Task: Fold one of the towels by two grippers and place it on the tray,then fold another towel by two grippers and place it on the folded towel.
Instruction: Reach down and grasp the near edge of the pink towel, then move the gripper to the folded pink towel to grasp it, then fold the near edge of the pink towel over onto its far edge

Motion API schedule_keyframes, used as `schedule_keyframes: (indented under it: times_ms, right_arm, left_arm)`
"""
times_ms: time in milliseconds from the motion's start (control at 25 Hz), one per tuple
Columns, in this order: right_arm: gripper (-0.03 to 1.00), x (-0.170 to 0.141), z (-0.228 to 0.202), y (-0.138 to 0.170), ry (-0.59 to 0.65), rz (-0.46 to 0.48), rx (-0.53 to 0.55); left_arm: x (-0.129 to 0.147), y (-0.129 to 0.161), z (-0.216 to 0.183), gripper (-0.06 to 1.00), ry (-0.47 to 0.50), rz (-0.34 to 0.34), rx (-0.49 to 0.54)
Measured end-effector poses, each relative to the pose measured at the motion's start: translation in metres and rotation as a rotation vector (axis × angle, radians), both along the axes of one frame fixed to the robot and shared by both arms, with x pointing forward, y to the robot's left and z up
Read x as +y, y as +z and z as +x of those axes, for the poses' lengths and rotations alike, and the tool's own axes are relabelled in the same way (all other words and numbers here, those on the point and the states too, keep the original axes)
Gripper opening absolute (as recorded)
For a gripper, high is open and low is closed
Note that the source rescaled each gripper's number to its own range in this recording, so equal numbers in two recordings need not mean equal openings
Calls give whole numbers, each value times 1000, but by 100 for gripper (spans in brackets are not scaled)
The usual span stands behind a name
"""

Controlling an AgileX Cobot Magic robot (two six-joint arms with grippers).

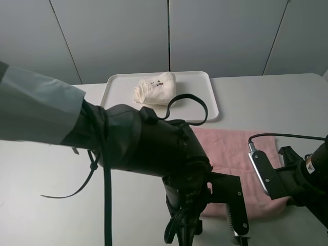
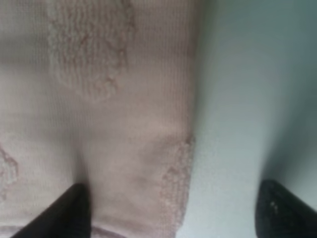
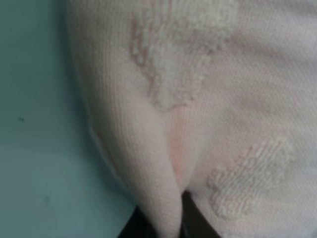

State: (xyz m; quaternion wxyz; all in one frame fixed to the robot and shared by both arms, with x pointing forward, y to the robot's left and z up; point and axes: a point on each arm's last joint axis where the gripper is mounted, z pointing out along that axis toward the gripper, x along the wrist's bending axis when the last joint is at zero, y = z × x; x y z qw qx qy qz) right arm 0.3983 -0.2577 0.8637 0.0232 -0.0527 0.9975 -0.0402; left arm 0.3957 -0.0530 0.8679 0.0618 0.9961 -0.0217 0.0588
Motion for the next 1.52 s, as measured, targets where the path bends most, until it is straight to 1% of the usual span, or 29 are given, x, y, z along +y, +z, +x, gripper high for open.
schedule_keyframes:
  times_ms: [40,120,160,200,240,320,400,520,680,800,920,1080,1200,1280,1520]
  right_arm:
    - [3,0,0,0,0,0,0]
    - [3,0,0,0,-2,0,0]
    - [3,0,0,0,-2,0,0]
    - [3,0,0,0,-5,1,0]
    - [3,0,0,0,-8,1,0]
    - [3,0,0,0,-14,3,0]
    - [3,1,0,0,-28,9,-2]
    - [3,2,0,1,-72,31,-8]
    - [3,4,-3,6,-137,69,-34]
    - [2,3,-10,12,-190,84,-21]
    - [2,5,-13,23,-258,128,-43]
    - [2,6,-15,40,-388,195,-126]
    - [2,5,-16,53,-494,248,-189]
    - [2,5,-19,59,-545,273,-214]
    - [2,2,-22,74,-727,340,-280]
  left_arm:
    - [0,0,0,57,-1,1,-1]
    - [0,0,0,28,-1,1,-2]
    - [0,0,0,16,-1,-1,-3]
    - [0,0,0,6,-3,0,-4]
    - [0,0,0,2,-4,0,-6]
    - [0,0,1,0,0,-2,-8]
    - [0,0,2,0,30,-8,-15]
    - [-1,1,4,0,59,-15,-36]
    - [-1,1,5,0,66,-17,-42]
    - [-2,8,5,0,73,-35,-49]
    - [-6,28,7,0,103,-96,-67]
    - [-9,53,10,0,129,-176,-94]
    - [-7,60,20,0,193,-204,-101]
    - [-5,63,30,0,230,-215,-107]
    - [-1,66,39,0,287,-228,-115]
